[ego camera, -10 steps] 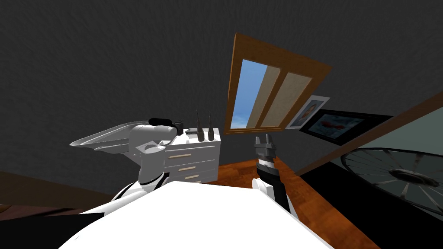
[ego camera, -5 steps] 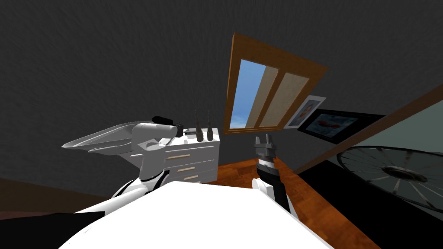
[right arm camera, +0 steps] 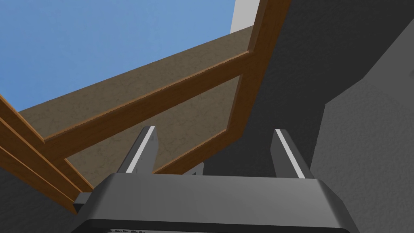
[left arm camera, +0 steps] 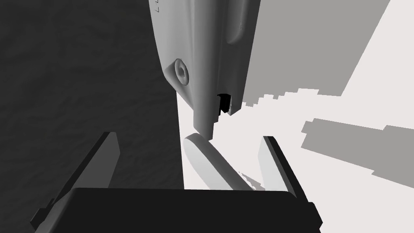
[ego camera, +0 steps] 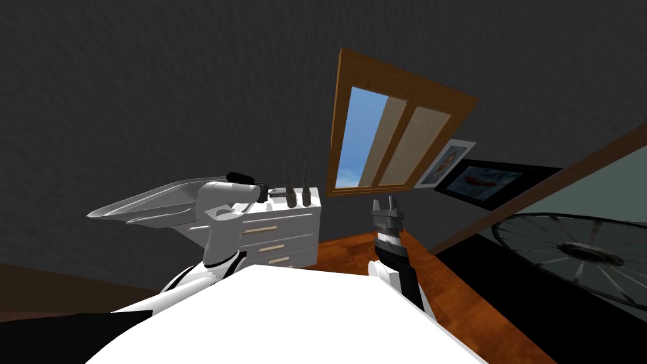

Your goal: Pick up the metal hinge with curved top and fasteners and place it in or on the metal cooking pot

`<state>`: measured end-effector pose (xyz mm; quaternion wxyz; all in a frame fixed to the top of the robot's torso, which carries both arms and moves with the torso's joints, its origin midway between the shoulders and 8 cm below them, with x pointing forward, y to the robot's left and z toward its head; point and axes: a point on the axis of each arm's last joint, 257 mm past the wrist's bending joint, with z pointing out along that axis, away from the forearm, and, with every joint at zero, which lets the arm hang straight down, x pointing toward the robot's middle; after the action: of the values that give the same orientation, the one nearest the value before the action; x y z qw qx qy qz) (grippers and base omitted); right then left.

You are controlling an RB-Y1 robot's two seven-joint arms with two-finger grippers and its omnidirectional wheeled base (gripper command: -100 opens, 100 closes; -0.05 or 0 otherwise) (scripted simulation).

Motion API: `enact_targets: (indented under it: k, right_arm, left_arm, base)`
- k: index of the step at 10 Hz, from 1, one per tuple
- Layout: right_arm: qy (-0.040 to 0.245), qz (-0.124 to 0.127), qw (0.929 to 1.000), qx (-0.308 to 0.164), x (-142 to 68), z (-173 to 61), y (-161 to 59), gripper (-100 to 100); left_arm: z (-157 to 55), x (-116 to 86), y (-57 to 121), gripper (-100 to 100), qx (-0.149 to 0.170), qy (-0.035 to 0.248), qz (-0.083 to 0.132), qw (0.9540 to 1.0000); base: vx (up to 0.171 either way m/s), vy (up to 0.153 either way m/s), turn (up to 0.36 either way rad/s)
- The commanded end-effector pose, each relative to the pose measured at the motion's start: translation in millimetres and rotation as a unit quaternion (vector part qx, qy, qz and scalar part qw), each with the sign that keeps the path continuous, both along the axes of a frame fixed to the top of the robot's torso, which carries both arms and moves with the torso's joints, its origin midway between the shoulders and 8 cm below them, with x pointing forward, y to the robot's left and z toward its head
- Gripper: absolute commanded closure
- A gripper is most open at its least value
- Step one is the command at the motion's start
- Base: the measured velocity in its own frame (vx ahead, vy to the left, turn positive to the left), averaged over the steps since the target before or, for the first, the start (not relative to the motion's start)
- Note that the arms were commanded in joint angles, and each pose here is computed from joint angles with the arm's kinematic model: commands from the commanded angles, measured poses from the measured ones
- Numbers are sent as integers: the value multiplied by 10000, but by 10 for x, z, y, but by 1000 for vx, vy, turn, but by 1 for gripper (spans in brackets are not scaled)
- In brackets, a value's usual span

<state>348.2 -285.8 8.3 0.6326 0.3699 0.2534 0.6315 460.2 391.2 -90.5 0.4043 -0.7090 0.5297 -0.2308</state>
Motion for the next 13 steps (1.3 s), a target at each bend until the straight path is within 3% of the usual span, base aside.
enact_targets:
  k: [1, 2, 3, 7, 8, 9, 12, 13]
  right_arm:
    - [0, 0, 10000, 0, 0, 0, 0, 0]
    - [0, 0, 10000, 0, 0, 0, 0, 0]
    - [0, 0, 10000, 0, 0, 0, 0, 0]
    - [0, 0, 10000, 0, 0, 0, 0, 0]
    - [0, 0, 10000, 0, 0, 0, 0, 0]
    - [0, 0, 10000, 0, 0, 0, 0, 0]
    - [0, 0, 10000, 0, 0, 0, 0, 0]
    - [0, 0, 10000, 0, 0, 0, 0, 0]
  left_arm:
    - [-43, 60, 12, -100, 4, -15, -8, 10000]
    - [-29, 32, 8, -100, 1, -4, -4, 10000]
    - [-28, 39, 9, 100, 4, -15, -7, 10000]
    - [-30, 37, 10, 100, 2, -12, -5, 10000]
    - [-31, 37, 9, 0, 2, -11, -5, 10000]
    - [27, -22, -11, 100, 4, -12, -2, 10000]
    - [48, -47, -25, 100, 8, -19, -3, 10000]
    - [45, -54, -28, 0, 5, -8, -1, 10000]
  base:
    - [31, 17, 2]
    - [14, 8, -1]
    - [0, 0, 0]
    - [0, 0, 0]
    - [0, 0, 0]
    - [-20, -12, -5]
    - [-19, -11, -1]
    - [0, 0, 0]
